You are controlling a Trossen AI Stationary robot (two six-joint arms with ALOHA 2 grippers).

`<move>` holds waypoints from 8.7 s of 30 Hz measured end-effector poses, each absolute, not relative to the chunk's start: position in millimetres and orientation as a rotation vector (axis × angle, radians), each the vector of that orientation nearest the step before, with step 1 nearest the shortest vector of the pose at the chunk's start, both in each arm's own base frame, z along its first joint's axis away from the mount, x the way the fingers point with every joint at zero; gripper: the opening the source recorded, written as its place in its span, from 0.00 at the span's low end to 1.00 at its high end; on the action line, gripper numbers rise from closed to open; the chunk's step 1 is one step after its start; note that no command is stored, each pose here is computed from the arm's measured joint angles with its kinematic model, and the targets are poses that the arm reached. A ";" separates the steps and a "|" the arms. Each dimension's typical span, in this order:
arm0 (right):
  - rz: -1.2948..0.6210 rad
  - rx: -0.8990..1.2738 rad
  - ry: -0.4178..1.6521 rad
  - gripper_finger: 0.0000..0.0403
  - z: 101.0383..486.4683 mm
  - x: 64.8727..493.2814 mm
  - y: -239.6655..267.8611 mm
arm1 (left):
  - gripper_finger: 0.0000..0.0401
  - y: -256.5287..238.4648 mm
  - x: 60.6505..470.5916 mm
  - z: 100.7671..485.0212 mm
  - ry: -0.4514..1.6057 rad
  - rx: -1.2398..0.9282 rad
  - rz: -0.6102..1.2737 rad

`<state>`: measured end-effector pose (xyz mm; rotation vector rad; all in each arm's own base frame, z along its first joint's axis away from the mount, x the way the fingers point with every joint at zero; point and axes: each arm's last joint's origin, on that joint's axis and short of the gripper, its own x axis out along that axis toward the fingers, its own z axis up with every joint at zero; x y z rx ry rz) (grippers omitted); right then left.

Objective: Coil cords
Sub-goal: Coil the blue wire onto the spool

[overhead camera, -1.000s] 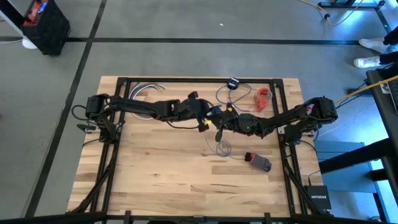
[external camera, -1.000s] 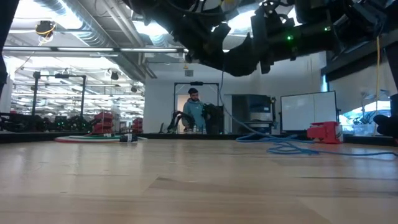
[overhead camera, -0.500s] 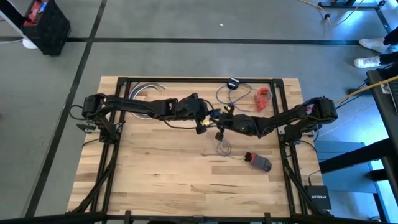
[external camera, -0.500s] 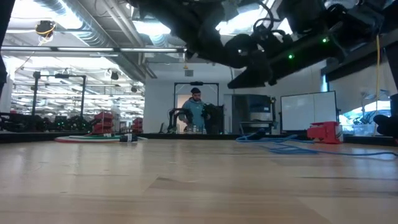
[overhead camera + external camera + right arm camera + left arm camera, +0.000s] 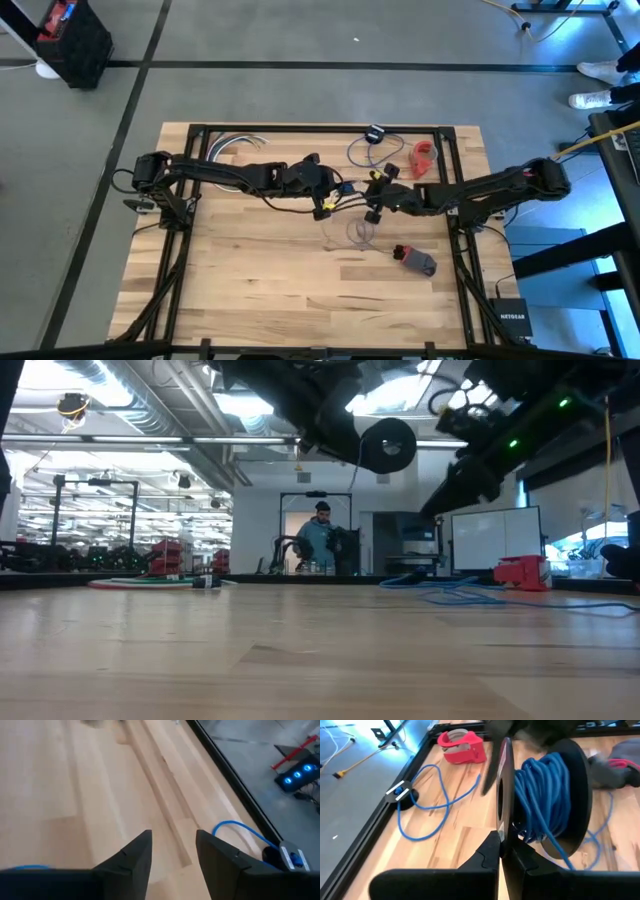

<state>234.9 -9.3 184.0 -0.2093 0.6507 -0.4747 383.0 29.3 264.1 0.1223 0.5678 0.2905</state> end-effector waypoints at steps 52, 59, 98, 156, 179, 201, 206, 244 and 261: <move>0.109 -0.246 0.846 0.16 114.8 263.7 57.0 | 0.00 28.0 380.6 266.4 0.576 0.152 0.288; 0.046 -0.277 0.776 0.05 147.6 253.4 52.7 | 0.00 26.7 380.7 266.3 0.578 0.169 0.280; -0.078 -0.302 0.856 0.45 199.1 234.5 15.9 | 0.00 23.7 381.2 266.7 0.574 0.180 0.270; 0.074 -0.303 0.175 0.45 275.0 217.3 -36.2 | 0.00 18.1 373.3 285.8 0.602 0.325 0.245; 0.082 -0.314 0.220 0.03 261.8 230.6 -39.0 | 0.00 9.3 374.2 285.9 0.591 0.330 0.217; -0.287 -0.304 0.230 0.01 274.3 218.4 -47.1 | 0.33 6.2 343.3 263.3 0.643 0.105 0.310; -0.375 -0.310 0.264 0.00 272.6 217.0 -49.5 | 0.33 9.3 350.5 234.8 0.538 0.025 0.443; -0.374 -0.341 0.270 0.00 272.6 217.0 -49.6 | 0.04 22.8 377.5 208.6 0.385 -0.107 0.446; -0.276 -0.092 0.136 0.00 271.8 232.7 -49.0 | 0.00 38.0 391.7 181.9 0.327 -0.087 0.571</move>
